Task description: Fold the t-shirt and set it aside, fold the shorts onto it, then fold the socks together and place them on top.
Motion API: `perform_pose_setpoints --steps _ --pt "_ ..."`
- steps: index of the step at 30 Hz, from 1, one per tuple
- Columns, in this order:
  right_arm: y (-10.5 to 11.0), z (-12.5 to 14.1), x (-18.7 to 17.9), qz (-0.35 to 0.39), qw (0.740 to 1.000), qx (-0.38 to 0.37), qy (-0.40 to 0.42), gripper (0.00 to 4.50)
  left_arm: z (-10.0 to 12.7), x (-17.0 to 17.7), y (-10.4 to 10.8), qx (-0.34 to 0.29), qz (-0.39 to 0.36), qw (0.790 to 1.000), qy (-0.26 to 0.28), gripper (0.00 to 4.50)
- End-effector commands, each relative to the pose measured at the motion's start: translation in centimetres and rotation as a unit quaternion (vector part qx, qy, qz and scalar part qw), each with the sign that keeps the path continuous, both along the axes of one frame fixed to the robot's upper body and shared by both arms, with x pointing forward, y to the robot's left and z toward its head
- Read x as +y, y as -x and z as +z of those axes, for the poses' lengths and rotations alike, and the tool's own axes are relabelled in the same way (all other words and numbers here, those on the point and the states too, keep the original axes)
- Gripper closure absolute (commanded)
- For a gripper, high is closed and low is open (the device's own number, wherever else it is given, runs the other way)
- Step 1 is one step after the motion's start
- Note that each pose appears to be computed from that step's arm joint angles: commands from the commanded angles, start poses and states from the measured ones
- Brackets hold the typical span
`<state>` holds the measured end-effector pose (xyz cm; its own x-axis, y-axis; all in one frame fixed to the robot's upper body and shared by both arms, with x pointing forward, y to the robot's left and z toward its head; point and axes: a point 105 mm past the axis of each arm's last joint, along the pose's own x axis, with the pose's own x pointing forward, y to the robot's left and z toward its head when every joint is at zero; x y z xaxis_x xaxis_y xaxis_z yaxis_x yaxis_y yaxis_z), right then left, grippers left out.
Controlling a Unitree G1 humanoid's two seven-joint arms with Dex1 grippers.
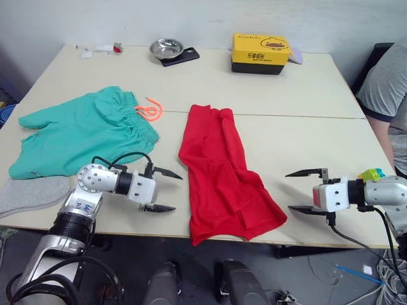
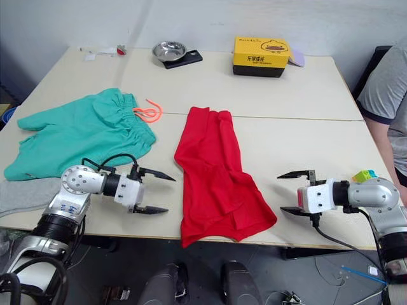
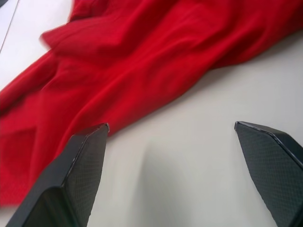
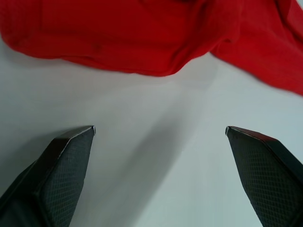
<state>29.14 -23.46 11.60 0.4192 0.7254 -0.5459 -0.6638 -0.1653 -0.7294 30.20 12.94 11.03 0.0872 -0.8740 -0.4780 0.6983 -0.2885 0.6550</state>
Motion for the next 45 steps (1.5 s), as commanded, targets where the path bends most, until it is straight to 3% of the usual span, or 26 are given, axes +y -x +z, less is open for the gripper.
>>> perform_pose_setpoints --steps 1,12,19,22,27,33,37,45 --pt "0.4 -0.5 1.2 0.033 0.999 -0.005 -0.011 0.0 -0.1 -0.7 -0.5 -0.037 -0.036 0.998 -0.032 0.03" --pt "2.2 -1.7 4.6 0.112 0.992 0.032 -0.048 0.0 -1.7 -3.6 1.0 -0.041 -0.139 0.988 -0.052 0.03" --pt "2.1 -1.9 5.8 0.124 0.99 0.017 -0.065 0.0 -2.7 -4.3 2.0 -0.03 -0.164 0.985 -0.05 0.03" --pt "2.3 -2.0 6.1 0.131 0.989 0.019 -0.069 0.61 -3.1 -4.7 2.5 -0.024 -0.177 0.983 -0.049 0.0" --pt "2.7 -1.9 6.2 0.14 0.987 0.021 -0.071 2.23 -3.7 -4.9 3.1 -0.012 -0.191 0.98 -0.055 1.18" --pt "3.2 -1.7 5.9 0.143 0.987 0.028 -0.072 4.39 -4.5 -4.3 3.8 0.013 -0.196 0.978 -0.066 3.21" --pt "3.6 -1.4 5.8 0.143 0.986 0.033 -0.075 4.5 -4.5 -3.5 4.4 0.042 -0.19 0.979 -0.063 4.49" --pt "5.6 -0.2 5.3 0.124 0.984 0.079 -0.099 4.5 -2.7 -1.2 6.5 0.132 -0.154 0.979 -0.02 4.49"
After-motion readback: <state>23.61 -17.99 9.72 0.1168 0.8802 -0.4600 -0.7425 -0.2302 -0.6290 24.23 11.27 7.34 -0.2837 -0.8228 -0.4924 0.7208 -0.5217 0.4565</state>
